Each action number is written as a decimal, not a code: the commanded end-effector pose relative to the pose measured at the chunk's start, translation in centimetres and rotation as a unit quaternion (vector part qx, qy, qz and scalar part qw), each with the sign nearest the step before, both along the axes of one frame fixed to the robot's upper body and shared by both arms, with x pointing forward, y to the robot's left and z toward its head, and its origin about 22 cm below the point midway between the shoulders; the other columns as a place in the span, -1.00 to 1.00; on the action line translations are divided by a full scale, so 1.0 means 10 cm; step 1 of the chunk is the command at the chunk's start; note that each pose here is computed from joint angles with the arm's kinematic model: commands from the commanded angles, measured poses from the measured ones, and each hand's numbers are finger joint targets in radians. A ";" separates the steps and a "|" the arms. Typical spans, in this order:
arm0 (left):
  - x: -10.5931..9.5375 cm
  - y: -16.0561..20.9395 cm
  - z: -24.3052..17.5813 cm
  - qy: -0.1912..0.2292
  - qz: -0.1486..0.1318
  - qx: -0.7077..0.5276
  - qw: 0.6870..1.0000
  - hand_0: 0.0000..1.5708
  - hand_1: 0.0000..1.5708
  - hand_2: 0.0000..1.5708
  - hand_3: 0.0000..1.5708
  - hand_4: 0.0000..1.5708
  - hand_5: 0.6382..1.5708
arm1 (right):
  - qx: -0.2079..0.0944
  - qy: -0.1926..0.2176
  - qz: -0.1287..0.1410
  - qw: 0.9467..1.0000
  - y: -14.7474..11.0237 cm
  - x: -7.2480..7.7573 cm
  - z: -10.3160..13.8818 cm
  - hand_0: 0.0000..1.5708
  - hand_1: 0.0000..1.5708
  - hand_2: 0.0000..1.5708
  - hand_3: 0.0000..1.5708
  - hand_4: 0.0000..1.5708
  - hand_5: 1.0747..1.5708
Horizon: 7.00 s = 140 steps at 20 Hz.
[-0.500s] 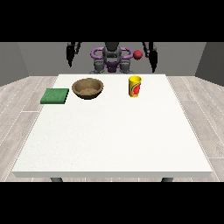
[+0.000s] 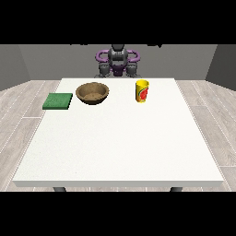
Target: Pick the cup and pour the ball into the bowl, then pick the bowl and place it on the pad
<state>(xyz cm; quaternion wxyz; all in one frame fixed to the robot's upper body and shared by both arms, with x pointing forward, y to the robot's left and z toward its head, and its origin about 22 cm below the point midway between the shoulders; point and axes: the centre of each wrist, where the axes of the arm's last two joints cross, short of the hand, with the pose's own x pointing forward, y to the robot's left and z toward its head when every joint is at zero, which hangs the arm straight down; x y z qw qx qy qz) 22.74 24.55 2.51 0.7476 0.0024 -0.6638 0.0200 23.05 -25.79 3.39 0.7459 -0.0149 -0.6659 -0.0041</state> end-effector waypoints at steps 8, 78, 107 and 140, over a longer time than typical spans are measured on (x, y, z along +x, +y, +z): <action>0.10 -0.37 0.69 -0.062 0.009 -0.038 0.997 -1.00 -1.00 -1.00 -1.00 -0.29 0.97 | 0.038 -0.043 -0.008 0.998 0.18 -0.13 0.62 -1.00 -1.00 -1.00 -1.00 -0.03 0.91; 1.55 -1.58 -0.32 -0.127 -0.049 0.631 0.764 0.73 0.73 1.00 1.00 0.83 0.95 | 0.065 -0.047 -0.016 0.997 -1.60 0.29 -0.10 -1.00 -1.00 -1.00 -1.00 -0.13 0.95; 1.62 -1.65 0.43 -0.133 -0.029 0.725 0.675 0.02 0.02 1.00 0.99 0.49 0.98 | 0.063 -0.010 -0.024 0.998 -1.69 0.30 -0.24 -1.00 -1.00 -1.00 -0.94 -0.09 0.91; 1.43 1.28 1.65 -0.161 -0.019 0.087 0.983 -1.00 -1.00 -1.00 -1.00 0.29 0.92 | 0.113 0.000 -0.080 0.990 -0.56 0.52 -1.23 -1.00 -1.00 -1.00 -1.00 -0.28 0.95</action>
